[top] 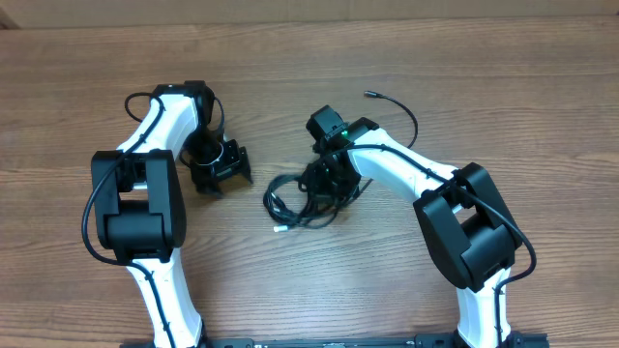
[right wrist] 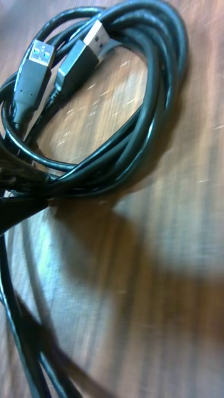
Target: Untangle cables
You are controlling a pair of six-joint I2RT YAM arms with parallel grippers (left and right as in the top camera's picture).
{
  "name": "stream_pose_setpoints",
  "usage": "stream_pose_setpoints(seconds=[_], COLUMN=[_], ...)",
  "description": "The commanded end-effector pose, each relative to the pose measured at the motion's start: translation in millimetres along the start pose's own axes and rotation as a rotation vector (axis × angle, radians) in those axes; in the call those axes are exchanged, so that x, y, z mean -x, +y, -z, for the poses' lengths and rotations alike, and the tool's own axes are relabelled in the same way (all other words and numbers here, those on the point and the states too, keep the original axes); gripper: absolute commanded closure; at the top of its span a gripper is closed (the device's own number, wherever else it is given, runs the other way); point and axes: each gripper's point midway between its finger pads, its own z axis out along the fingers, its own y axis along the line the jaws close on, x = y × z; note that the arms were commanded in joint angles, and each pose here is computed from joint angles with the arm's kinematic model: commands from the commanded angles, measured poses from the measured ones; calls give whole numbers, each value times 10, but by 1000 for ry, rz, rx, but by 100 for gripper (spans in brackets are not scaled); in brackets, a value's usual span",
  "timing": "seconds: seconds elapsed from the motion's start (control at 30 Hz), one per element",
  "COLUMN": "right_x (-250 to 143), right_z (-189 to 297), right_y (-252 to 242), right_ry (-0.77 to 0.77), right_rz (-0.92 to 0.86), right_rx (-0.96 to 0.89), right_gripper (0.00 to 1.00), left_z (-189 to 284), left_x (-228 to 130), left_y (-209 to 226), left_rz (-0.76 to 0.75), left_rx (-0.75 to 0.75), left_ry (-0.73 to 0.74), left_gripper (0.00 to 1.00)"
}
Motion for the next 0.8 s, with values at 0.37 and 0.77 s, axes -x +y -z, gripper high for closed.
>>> stream_pose_setpoints(seconds=[0.37, 0.77], right_x=[324, 387], right_z=[-29, -103], right_y=[-92, -140], right_ry=[-159, -202], right_rz=[-160, -152], right_rx=[-55, -55], right_gripper=[96, 96], left_z=[-74, -66], left_x=[-71, -161], left_y=[-140, -328], left_rz=[-56, -77], left_rx=[7, 9], left_ry=[14, 28], left_gripper=[82, 91])
